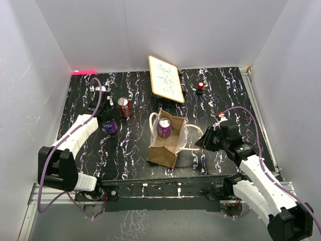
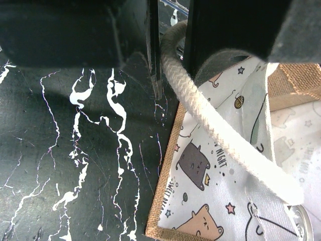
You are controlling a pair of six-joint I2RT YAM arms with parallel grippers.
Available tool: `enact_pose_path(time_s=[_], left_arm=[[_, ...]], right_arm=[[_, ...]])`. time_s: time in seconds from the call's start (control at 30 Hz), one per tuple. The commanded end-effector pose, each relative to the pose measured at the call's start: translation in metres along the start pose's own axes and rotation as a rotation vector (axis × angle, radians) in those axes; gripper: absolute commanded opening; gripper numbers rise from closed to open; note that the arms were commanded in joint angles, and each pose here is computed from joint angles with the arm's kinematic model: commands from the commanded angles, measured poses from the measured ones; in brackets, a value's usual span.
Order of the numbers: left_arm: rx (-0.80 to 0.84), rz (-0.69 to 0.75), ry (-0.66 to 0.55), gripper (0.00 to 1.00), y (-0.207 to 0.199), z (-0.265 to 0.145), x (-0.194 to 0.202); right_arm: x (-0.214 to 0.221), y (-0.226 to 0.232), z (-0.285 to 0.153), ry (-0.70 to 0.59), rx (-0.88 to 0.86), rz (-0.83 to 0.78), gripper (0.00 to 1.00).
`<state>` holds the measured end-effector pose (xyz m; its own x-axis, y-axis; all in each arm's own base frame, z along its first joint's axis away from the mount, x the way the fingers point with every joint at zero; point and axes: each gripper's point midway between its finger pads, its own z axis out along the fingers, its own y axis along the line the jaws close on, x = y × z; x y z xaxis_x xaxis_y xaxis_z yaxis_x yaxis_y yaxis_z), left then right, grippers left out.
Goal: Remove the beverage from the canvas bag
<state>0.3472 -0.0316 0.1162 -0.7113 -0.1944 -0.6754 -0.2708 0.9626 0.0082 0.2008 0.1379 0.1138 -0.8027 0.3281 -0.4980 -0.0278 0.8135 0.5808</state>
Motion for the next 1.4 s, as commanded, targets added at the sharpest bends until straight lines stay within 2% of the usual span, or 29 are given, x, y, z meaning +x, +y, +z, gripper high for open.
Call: enact_pose_path(time_s=[0.0, 0.17, 0.27, 0.37, 0.5, 0.63, 0.77, 0.9, 1.0, 1.1, 1.23, 1.37], left_arm=[[0.143, -0.038, -0.072, 0.90, -0.015, -0.047, -0.030], [0.432, -0.130, -0.110, 0.91, -0.048, -0.106, -0.034], [0.585, -0.203, -0.093, 0.91, -0.065, -0.130, -0.019], [0.664, -0.223, -0.057, 0.92, -0.075, -0.145, -0.002], [0.712, -0.143, -0.072, 0.93, -0.082, -0.163, -0.003], [0.776, -0.076, -0.131, 0.92, -0.096, -0.191, -0.030], [0.947, -0.033, -0.148, 0.93, -0.136, -0.225, -0.043], [1.046, 0.077, -0.106, 0.92, -0.188, -0.253, -0.031], [1.057, 0.170, -0.119, 0.92, -0.223, -0.266, -0.014], [1.019, 0.249, -0.131, 0.87, -0.247, -0.268, 0.010], [0.856, 0.412, -0.130, 0.82, -0.274, -0.249, 0.056], [0.637, 0.480, -0.118, 0.76, -0.268, -0.207, 0.077]], right_arm=[[-0.011, 0.009, -0.002, -0.049, -0.037, -0.028, 0.24], [-0.011, 0.008, 0.000, -0.045, -0.032, -0.029, 0.24], [-0.011, 0.008, 0.000, -0.042, -0.031, -0.030, 0.24], [-0.010, 0.008, 0.000, -0.041, -0.035, -0.029, 0.24], [-0.010, 0.008, -0.001, -0.042, -0.037, -0.028, 0.24], [-0.009, 0.007, 0.001, -0.037, -0.032, -0.028, 0.24], [-0.010, 0.007, 0.000, -0.041, -0.030, -0.027, 0.24], [-0.010, 0.008, -0.001, -0.044, -0.034, -0.026, 0.24], [-0.010, 0.008, -0.001, -0.043, -0.033, -0.024, 0.24], [-0.009, 0.007, 0.000, -0.042, -0.031, -0.025, 0.24], [-0.010, 0.008, -0.001, -0.044, -0.033, -0.026, 0.24], [-0.010, 0.008, -0.001, -0.045, -0.034, -0.029, 0.24]])
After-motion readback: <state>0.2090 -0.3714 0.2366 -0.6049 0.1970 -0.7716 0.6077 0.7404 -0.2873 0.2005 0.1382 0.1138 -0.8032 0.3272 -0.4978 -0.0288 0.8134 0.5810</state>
